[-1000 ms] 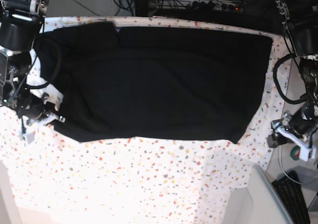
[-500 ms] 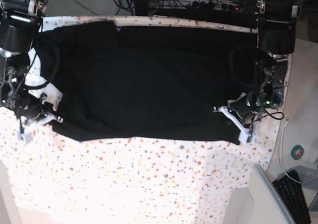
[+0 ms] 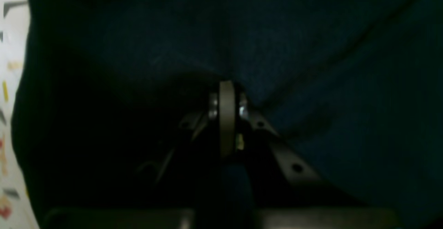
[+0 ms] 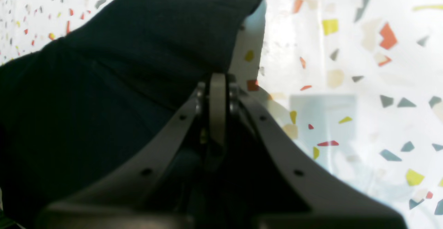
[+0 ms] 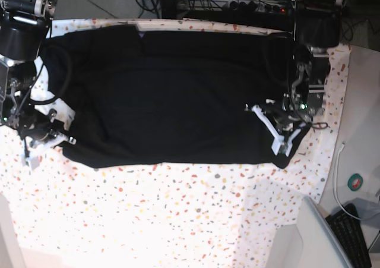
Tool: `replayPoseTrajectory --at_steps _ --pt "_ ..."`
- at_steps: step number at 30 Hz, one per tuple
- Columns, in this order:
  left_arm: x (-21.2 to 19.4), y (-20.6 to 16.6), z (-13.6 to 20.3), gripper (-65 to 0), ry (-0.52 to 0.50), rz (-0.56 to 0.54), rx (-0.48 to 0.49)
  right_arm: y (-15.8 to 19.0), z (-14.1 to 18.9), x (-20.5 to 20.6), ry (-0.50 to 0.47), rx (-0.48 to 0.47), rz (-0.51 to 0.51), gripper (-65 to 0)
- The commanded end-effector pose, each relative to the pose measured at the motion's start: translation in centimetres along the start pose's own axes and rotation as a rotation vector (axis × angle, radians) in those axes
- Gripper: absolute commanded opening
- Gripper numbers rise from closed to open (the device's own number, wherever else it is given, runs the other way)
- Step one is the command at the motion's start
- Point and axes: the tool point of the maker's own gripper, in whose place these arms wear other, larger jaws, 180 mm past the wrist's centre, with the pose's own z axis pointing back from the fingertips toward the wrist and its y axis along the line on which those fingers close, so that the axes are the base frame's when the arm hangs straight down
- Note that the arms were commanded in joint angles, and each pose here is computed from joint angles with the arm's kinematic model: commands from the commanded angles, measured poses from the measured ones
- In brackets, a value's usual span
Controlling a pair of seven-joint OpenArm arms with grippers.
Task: Layout the t-shirt on the table in an organized manner, then fold the t-shirt properly
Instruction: 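Regrasp the shirt side with the left gripper and pull it outward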
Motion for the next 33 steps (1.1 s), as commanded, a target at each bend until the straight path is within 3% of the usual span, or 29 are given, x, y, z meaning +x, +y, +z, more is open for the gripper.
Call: replayPoseTrajectory --at_steps 1,8,15,19,24,28,33 --pt "-1.1 -1.0 0.4 -65.0 0.03 -0.014 -0.021 0.0 0.6 2.2 -0.056 0.005 0.014 -65.0" --pt "-2.0 -2.3 3.0 -65.0 0.054 -0.055 -0.029 -0.1 0.6 2.2 -0.056 0.003 0.012 -65.0" --pt "-0.7 -1.7 5.2 -65.0 -0.002 -0.043 0.0 -0.8 0.9 2.4 -0.057 -0.011 0.022 -65.0" --pt "1.4 -0.2 6.0 -65.0 -0.06 -0.011 0.035 -0.9 1.0 2.5 -0.059 -0.013 0.02 -65.0" --pt "7.2 3.1 7.5 -65.0 -0.138 0.001 0.104 -0.8 1.0 2.5 -0.057 -0.012 0.022 -65.0" --pt "10.7 6.1 6.6 -65.0 -0.151 0.05 0.139 -0.8 1.0 2.5 -0.057 -0.011 0.023 -65.0" --pt "12.9 8.2 2.5 -65.0 -0.145 0.123 0.122 -0.7 0.9 2.4 -0.055 -0.009 0.028 -65.0"
